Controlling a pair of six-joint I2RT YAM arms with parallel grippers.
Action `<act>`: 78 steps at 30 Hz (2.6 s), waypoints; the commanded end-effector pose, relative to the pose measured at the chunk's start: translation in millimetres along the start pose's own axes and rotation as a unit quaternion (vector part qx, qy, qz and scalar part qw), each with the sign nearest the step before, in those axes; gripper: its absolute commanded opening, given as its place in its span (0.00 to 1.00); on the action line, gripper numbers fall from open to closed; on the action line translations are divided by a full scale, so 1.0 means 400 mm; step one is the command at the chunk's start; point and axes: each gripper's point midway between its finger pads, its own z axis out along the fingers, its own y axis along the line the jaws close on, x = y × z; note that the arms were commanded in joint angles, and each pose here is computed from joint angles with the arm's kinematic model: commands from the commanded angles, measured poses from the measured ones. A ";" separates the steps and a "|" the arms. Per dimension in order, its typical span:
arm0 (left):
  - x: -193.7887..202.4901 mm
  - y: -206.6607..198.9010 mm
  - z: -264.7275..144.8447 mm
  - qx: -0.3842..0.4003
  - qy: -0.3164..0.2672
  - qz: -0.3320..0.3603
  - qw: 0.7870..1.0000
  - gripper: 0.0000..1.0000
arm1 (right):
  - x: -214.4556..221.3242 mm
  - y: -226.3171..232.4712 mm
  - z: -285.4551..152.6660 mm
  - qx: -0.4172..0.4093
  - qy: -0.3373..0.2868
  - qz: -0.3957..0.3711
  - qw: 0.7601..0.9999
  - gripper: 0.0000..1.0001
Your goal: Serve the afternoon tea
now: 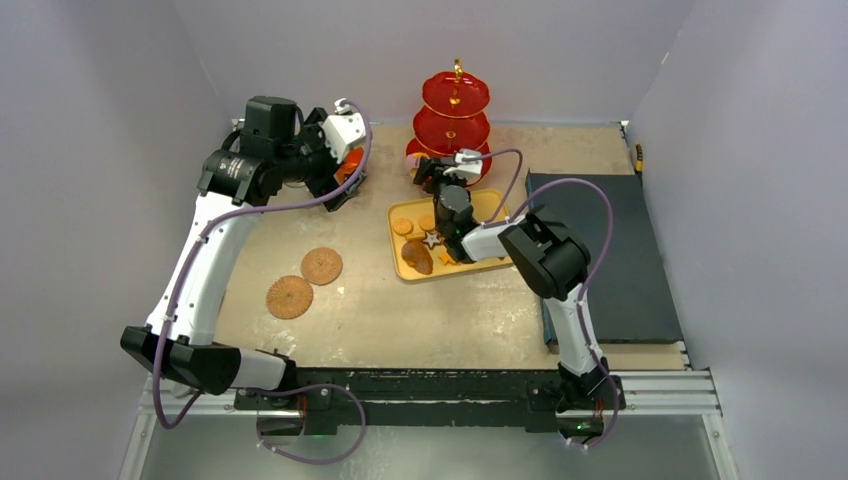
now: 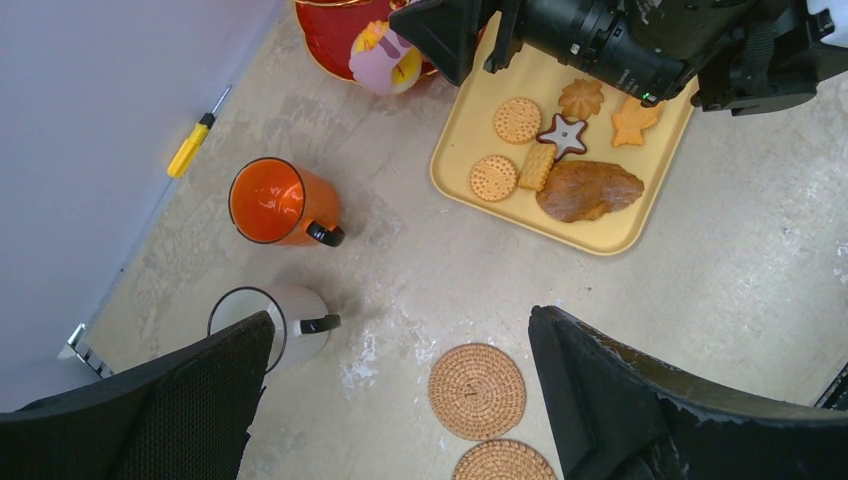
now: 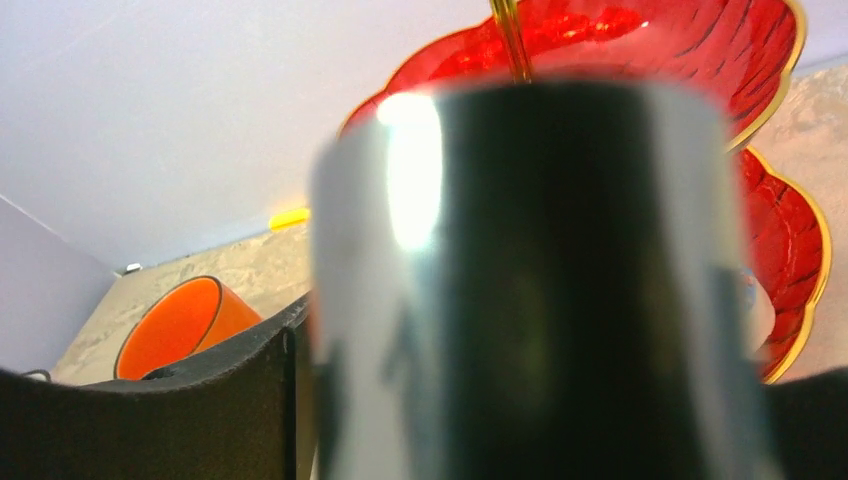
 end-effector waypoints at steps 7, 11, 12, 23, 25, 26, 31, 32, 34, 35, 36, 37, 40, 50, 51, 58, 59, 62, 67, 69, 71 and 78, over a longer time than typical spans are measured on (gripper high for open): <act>-0.020 -0.006 -0.032 -0.008 -0.016 0.009 1.000 0.99 | -0.076 0.024 -0.001 -0.012 -0.035 0.007 0.999 0.76; -0.029 -0.008 -0.024 -0.003 -0.024 0.001 1.000 0.99 | -0.132 0.020 -0.039 -0.022 -0.045 0.003 0.999 0.76; -0.030 -0.008 -0.019 0.000 -0.025 -0.001 1.000 0.99 | -0.151 0.020 -0.052 -0.026 -0.049 0.004 0.998 0.76; -0.054 0.003 0.044 0.020 -0.043 -0.020 0.999 0.98 | -0.215 -0.099 -0.248 -0.008 0.015 -0.051 0.999 0.73; -0.058 0.002 0.055 0.027 -0.043 -0.025 0.998 0.98 | -0.219 -0.140 -0.294 0.007 0.031 -0.061 0.998 0.73; -0.060 0.001 0.058 0.029 -0.045 -0.027 0.998 0.97 | -0.218 -0.163 -0.316 0.018 0.042 -0.066 0.997 0.72; -0.067 -0.007 0.056 0.031 -0.052 -0.025 0.998 0.97 | -0.227 -0.252 -0.417 0.068 0.097 -0.074 0.990 0.71; -0.068 -0.008 0.054 0.031 -0.052 -0.026 0.998 0.98 | -0.229 -0.265 -0.431 0.075 0.103 -0.078 0.989 0.70; -0.069 -0.009 0.051 0.031 -0.054 -0.026 0.998 0.97 | -0.225 -0.295 -0.456 0.097 0.119 -0.082 0.985 0.70; -0.072 -0.012 0.051 0.032 -0.055 -0.026 0.998 0.97 | -0.220 -0.311 -0.467 0.111 0.128 -0.085 0.982 0.69; -0.073 -0.012 0.049 0.033 -0.056 -0.027 0.998 0.97 | -0.217 -0.325 -0.476 0.126 0.135 -0.085 0.979 0.69; -0.074 -0.012 0.048 0.032 -0.056 -0.027 0.998 0.97 | -0.217 -0.336 -0.482 0.137 0.139 -0.086 0.977 0.69; -0.078 -0.014 0.045 0.033 -0.058 -0.028 0.997 0.97 | -0.217 -0.357 -0.495 0.157 0.142 -0.088 0.973 0.67; -0.080 -0.020 0.038 0.036 -0.058 -0.025 0.997 0.98 | -0.208 -0.408 -0.519 0.202 0.139 -0.094 0.965 0.61; -0.079 -0.019 0.038 0.035 -0.057 -0.024 0.997 0.97 | -0.208 -0.409 -0.519 0.203 0.139 -0.095 0.965 0.61; -0.075 -0.019 0.035 0.033 -0.056 -0.021 0.998 0.98 | -0.195 -0.405 -0.493 0.199 0.131 -0.120 0.964 0.60; -0.074 -0.019 0.034 0.032 -0.055 -0.021 0.998 0.97 | -0.194 -0.402 -0.487 0.197 0.130 -0.126 0.964 0.59; -0.072 -0.017 0.032 0.029 -0.054 -0.017 0.998 0.97 | -0.183 -0.390 -0.468 0.194 0.134 -0.131 0.963 0.60; -0.071 -0.016 0.025 0.025 -0.052 -0.013 0.998 0.97 | -0.161 -0.374 -0.443 0.187 0.138 -0.135 0.963 0.60; -0.069 -0.015 0.025 0.024 -0.051 -0.010 0.998 0.98 | -0.146 -0.375 -0.440 0.188 0.144 -0.138 0.962 0.60; -0.068 -0.014 0.023 0.023 -0.050 -0.008 0.998 0.98 | -0.137 -0.375 -0.437 0.189 0.147 -0.139 0.961 0.60; -0.065 -0.014 0.025 0.023 -0.048 -0.005 0.999 0.98 | -0.136 -0.382 -0.447 0.187 0.148 -0.140 0.961 0.54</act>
